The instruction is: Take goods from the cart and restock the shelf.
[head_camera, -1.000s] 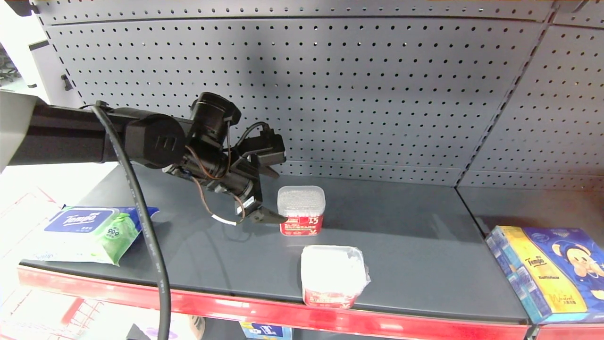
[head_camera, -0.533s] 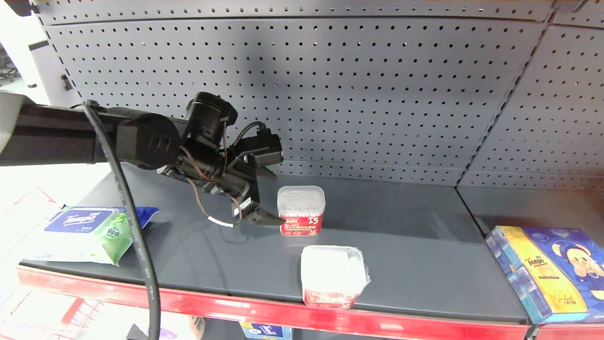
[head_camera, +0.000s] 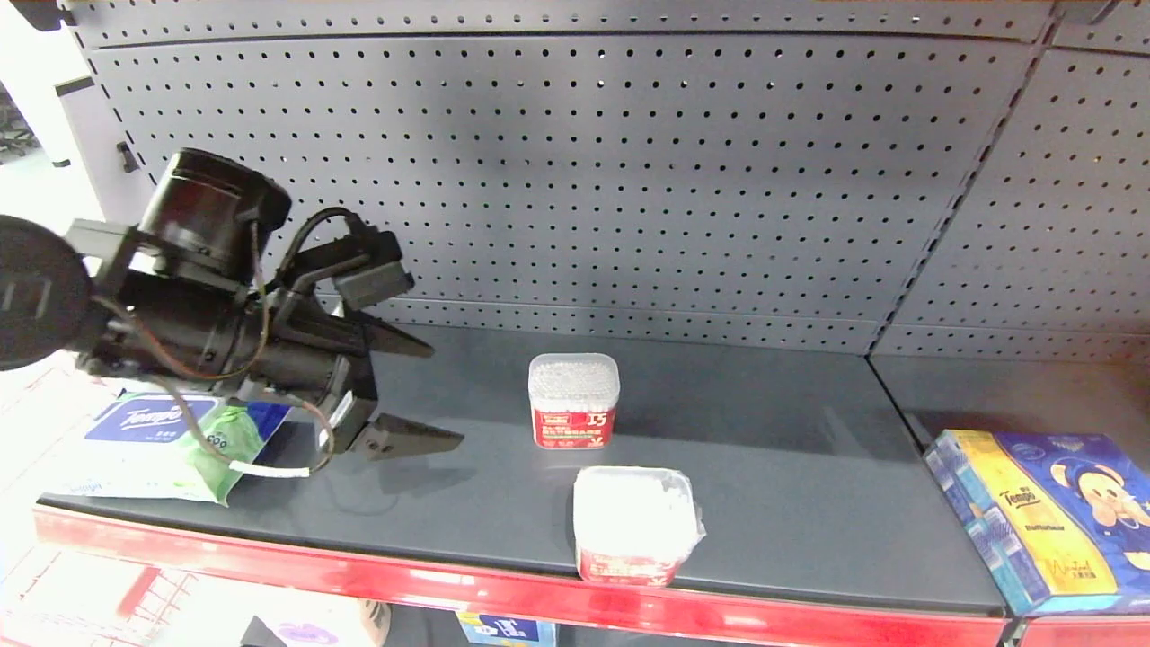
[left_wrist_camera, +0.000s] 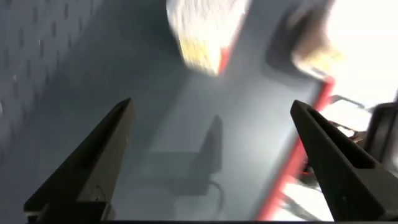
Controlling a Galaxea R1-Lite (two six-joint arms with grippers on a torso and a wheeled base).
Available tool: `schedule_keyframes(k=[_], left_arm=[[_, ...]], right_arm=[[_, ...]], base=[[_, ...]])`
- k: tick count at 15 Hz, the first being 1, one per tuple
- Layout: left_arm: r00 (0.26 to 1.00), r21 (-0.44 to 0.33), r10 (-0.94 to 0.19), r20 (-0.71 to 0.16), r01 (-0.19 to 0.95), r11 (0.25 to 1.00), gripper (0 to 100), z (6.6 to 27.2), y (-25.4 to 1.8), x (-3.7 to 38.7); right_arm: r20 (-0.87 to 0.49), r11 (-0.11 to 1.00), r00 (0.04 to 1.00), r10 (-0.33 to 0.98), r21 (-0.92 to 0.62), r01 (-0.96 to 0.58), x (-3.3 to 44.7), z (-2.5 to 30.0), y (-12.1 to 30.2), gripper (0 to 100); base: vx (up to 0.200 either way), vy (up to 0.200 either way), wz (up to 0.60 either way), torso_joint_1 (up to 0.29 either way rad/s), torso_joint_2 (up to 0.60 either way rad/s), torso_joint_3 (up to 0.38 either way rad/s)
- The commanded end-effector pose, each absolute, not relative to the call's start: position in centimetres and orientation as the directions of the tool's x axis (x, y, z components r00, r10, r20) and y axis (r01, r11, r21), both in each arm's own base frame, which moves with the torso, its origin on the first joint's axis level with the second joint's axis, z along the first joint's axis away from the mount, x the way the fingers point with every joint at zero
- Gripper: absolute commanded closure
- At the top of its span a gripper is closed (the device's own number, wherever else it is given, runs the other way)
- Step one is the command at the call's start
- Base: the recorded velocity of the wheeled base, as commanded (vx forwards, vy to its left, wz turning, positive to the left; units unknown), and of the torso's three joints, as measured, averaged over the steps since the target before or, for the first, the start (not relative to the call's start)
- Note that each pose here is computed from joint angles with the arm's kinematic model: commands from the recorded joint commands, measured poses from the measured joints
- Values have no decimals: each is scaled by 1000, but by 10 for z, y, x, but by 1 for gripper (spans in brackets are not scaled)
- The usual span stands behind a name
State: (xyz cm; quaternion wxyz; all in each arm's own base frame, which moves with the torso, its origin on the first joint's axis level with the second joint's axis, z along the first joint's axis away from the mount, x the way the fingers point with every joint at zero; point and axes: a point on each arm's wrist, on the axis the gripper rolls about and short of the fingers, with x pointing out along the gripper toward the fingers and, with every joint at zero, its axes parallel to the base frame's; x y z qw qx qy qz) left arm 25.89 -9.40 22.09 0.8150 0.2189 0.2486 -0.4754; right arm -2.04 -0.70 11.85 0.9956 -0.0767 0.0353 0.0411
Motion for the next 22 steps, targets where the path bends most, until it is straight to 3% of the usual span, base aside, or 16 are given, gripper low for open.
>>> schedule_keyframes(k=[1, 2, 3, 4, 5, 8, 11, 15, 22], left_arm=[[553, -22, -683, -478, 770, 638, 0, 246, -50, 145], [609, -126, -673, -419, 695, 708, 0, 249, -41, 112], [648, -155, -646, -404, 647, 746, 0, 248, -37, 99], [767, -161, -518, -379, 496, 853, 0, 242, -26, 72], [812, -150, -461, -358, 437, 887, 0, 234, -20, 55], [831, -143, -457, -318, 434, 890, 0, 215, -13, 27], [835, -140, -450, -316, 428, 893, 0, 214, -12, 28], [837, -139, -449, -312, 427, 893, 0, 214, -12, 26], [840, -138, -448, -304, 427, 894, 0, 215, -12, 26]], right_arm=[[-212, 990, 974, 77, -96, -99, 19, 175, 1, 0], [-286, 992, 955, 75, -79, -101, 43, 189, 6, 0], [-323, 992, 943, 78, -69, -106, 55, 192, 8, 0], [-417, 982, 894, 161, -27, -189, 78, 191, 18, 0], [-459, 963, 856, 238, -1, -269, 93, 194, 28, 0], [-531, 947, 789, 309, 101, -304, 134, 204, 56, 0], [-591, 917, 707, 388, 172, -360, 155, 201, 91, 0], [-696, 890, 581, 422, 198, -410, 166, 173, 127, 0], [-732, 890, 545, 408, 185, -417, 194, 152, 158, 0]], base=[[0, 0, 0, 0, 0, 0], [0, 0, 0, 0, 0, 0], [0, 0, 0, 0, 0, 0], [0, 0, 0, 0, 0, 0], [0, 0, 0, 0, 0, 0], [0, 0, 0, 0, 0, 0], [0, 0, 0, 0, 0, 0], [0, 0, 0, 0, 0, 0], [0, 0, 0, 0, 0, 0]])
